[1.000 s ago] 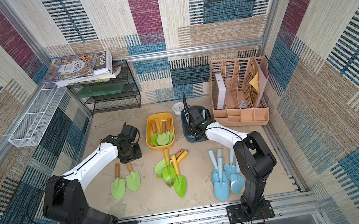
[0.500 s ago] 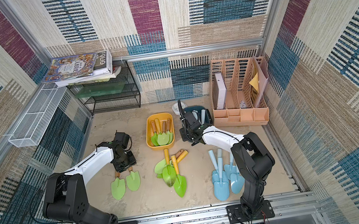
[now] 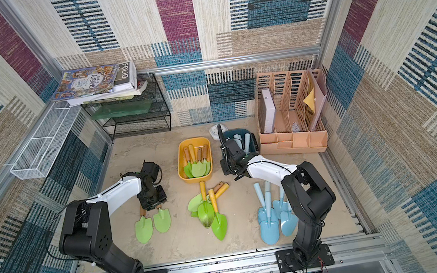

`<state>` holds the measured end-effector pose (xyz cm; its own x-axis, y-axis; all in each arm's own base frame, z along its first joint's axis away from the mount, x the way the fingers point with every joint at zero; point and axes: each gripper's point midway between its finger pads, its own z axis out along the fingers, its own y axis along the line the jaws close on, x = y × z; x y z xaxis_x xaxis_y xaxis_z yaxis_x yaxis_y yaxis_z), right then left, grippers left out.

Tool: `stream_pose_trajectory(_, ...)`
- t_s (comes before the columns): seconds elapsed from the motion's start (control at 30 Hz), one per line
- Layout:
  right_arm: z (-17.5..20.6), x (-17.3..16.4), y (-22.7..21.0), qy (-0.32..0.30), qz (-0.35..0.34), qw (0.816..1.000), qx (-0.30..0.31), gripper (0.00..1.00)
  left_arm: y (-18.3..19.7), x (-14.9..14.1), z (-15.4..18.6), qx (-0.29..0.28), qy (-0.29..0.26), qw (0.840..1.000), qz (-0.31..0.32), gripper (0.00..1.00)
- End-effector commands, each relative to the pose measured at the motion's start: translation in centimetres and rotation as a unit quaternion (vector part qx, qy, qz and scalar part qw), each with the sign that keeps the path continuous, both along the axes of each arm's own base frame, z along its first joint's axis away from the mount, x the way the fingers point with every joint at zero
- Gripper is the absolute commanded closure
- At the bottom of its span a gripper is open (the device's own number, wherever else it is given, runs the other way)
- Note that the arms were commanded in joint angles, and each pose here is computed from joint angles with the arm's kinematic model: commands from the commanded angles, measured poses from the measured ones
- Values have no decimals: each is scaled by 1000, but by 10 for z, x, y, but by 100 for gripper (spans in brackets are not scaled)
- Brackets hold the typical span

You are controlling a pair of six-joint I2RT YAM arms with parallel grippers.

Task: Sort the small shovels by color and place them into the storage box
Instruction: Pick up the shovel from the center of the board, then place the shovel in the storage box.

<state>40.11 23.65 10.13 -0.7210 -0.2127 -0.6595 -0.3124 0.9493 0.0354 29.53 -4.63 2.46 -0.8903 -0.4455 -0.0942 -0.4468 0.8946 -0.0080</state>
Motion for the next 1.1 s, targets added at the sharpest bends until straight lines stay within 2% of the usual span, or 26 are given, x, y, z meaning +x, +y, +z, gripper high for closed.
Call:
stream_pose_trajectory(0.0,3,5,8,-3,5,1000,12,55,-3,-3,-5,-8,12,1000,-10,61)
stream_pose_trajectory(0.23,11,13,10,-12,2,1000,7,56,-10,2,-11,-22,27,999,-22,99)
stream_pose_trajectory(0.37,11,13,7,-13,-2,1000,-1,56,-12,13,2,-23,15,999,-32,100)
stream_pose_trajectory(0.53,13,11,2,-15,-7,1000,-2,56,-26,40,48,-44,-44,997,-54,100)
stream_pose_trajectory(0.73,25,15,-9,-15,-25,1000,11,56,-66,99,135,-99,-162,976,-104,100)
stream_pose_trajectory(0.83,31,14,-19,-17,-35,999,8,56,-86,131,165,-113,-206,963,-135,100)
stream_pose_trajectory(0.93,34,10,-29,-12,-43,999,4,56,-103,162,175,-110,-232,954,-157,100)
stream_pose_trajectory(1.07,34,2,-44,-3,-54,998,-12,57,-130,197,165,-124,-238,947,-175,100)
